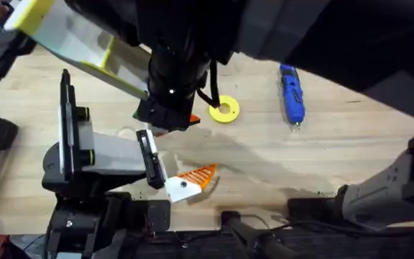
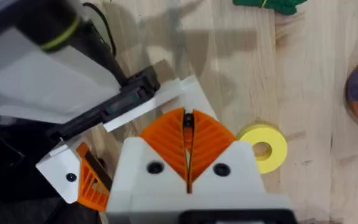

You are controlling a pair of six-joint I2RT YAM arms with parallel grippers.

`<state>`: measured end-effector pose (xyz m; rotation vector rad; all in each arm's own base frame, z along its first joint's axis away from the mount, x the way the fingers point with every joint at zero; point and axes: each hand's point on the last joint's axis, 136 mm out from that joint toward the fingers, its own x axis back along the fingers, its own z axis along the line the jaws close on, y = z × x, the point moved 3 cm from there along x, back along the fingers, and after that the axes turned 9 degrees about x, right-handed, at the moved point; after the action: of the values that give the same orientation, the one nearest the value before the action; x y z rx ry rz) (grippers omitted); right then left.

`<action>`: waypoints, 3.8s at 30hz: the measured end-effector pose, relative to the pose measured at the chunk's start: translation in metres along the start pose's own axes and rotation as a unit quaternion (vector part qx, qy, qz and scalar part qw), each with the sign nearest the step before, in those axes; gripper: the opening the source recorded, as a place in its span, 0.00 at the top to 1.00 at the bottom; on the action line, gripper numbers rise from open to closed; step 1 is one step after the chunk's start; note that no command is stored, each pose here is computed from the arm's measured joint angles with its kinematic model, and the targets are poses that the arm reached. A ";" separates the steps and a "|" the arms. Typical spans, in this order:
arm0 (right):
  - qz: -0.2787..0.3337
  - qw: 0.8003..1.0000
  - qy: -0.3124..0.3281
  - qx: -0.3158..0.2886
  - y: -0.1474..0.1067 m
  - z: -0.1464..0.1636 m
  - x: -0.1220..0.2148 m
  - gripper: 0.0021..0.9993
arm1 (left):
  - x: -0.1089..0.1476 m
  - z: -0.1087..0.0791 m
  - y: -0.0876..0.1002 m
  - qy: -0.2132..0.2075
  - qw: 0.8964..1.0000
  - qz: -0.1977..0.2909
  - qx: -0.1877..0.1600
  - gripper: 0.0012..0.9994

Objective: Pick up the gripper from the table and insert it into the empty holder that is missing its gripper. Then pick up a screw, insert it into the mounting hole, and use the screwdriver to tighten it. Finally, clean up the table by picking up the vegetable and placing it into the bucket.

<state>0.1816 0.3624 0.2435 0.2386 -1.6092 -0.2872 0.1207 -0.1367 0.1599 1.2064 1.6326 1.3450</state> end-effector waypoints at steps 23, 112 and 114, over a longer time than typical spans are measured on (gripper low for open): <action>0.002 1.000 0.001 0.000 -0.001 0.000 -0.005 0.99 | 0.000 0.000 0.000 -0.002 1.000 0.000 0.008 0.01; -0.394 0.915 0.014 0.082 -0.176 -0.010 0.037 0.00 | 0.000 -0.002 0.000 -0.007 1.000 0.001 0.002 0.01; -0.394 0.915 0.013 0.085 -0.176 -0.010 0.037 0.00 | 0.000 -0.002 0.000 -0.007 1.000 0.001 0.002 0.01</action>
<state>0.1857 0.1835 0.2211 1.0280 -1.4458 -0.7554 0.1188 -0.1374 0.1600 1.2177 1.6257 1.3321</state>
